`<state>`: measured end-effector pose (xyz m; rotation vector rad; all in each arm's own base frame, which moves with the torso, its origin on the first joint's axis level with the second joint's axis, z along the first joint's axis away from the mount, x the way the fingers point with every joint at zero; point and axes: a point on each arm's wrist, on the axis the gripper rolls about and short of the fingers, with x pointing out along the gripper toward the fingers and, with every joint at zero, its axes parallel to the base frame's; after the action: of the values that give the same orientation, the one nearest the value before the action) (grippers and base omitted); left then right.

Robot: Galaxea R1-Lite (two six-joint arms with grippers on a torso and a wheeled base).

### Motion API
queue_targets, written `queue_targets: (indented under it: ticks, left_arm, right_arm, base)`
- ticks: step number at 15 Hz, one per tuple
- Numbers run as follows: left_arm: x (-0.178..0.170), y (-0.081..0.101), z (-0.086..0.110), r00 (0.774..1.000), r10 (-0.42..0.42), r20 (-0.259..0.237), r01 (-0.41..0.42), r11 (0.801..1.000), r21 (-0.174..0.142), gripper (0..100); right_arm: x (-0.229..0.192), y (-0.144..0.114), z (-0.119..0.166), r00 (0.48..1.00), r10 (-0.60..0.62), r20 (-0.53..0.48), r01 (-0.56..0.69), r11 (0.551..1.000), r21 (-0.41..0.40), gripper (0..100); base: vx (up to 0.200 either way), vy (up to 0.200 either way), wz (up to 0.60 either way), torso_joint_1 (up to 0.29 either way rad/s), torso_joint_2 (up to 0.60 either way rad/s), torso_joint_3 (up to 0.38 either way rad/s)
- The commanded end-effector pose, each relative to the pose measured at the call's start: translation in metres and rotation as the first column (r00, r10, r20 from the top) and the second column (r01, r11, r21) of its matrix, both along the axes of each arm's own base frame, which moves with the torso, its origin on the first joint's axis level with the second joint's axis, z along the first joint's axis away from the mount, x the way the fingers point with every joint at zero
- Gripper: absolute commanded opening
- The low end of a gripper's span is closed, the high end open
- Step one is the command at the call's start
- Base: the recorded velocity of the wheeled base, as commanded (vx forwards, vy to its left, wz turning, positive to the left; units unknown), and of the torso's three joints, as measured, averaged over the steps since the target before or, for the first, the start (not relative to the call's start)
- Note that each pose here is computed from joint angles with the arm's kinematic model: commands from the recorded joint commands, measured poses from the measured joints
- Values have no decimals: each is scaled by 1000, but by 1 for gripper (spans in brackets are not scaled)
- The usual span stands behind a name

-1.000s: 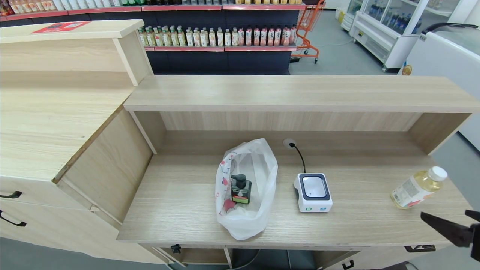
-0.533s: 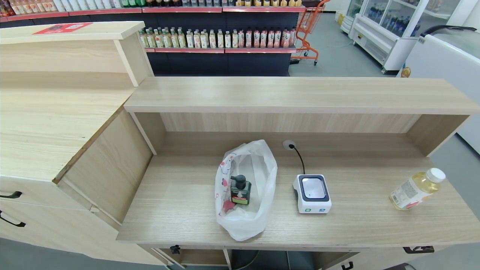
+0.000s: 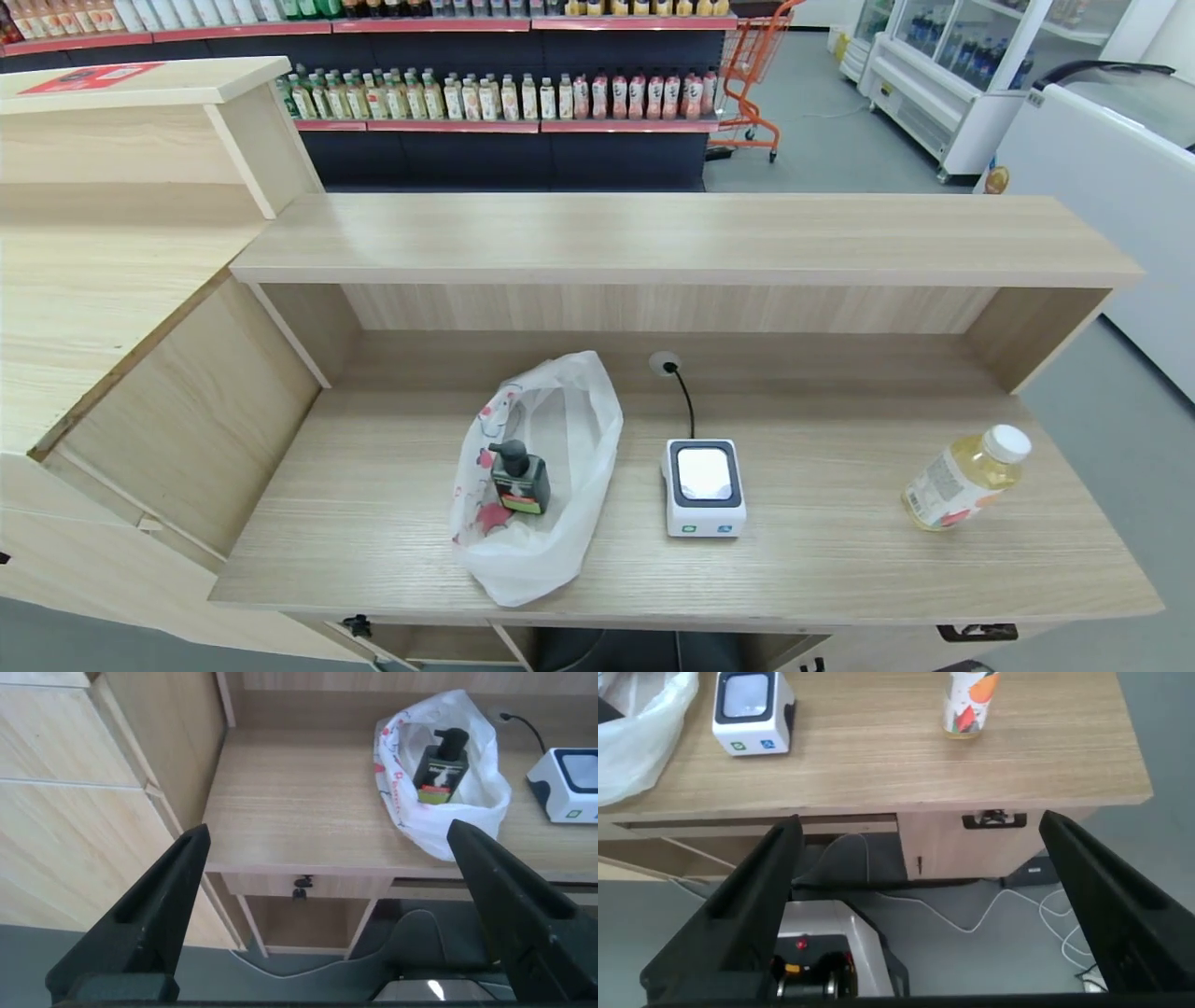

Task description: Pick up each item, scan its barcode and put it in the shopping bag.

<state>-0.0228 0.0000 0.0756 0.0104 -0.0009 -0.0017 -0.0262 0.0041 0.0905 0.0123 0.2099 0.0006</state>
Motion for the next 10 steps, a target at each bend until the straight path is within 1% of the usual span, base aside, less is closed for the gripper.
queue_targets:
  ticks: [1, 3, 10]
  left_arm:
    - [0, 0, 0, 1000, 2, -1, -2, 1000, -1, 100]
    - [0, 0, 0, 1000, 0, -1, 0, 1000, -1, 100]
    - [0, 0, 0, 1000, 2, -1, -2, 1000, -1, 100]
  right_arm:
    - [0, 0, 0, 1000, 1, 4, -1, 1000, 1, 100]
    - [0, 0, -1, 1000, -3, 2, 3, 1000, 13, 100]
    - [0, 0, 0, 1000, -3, 3, 3, 1000, 14, 100]
  base:
    - [0, -200, 0, -2, 7, -2]
    - [0, -200, 0, 0, 2, 0]
    - [0, -200, 0, 2, 1, 3]
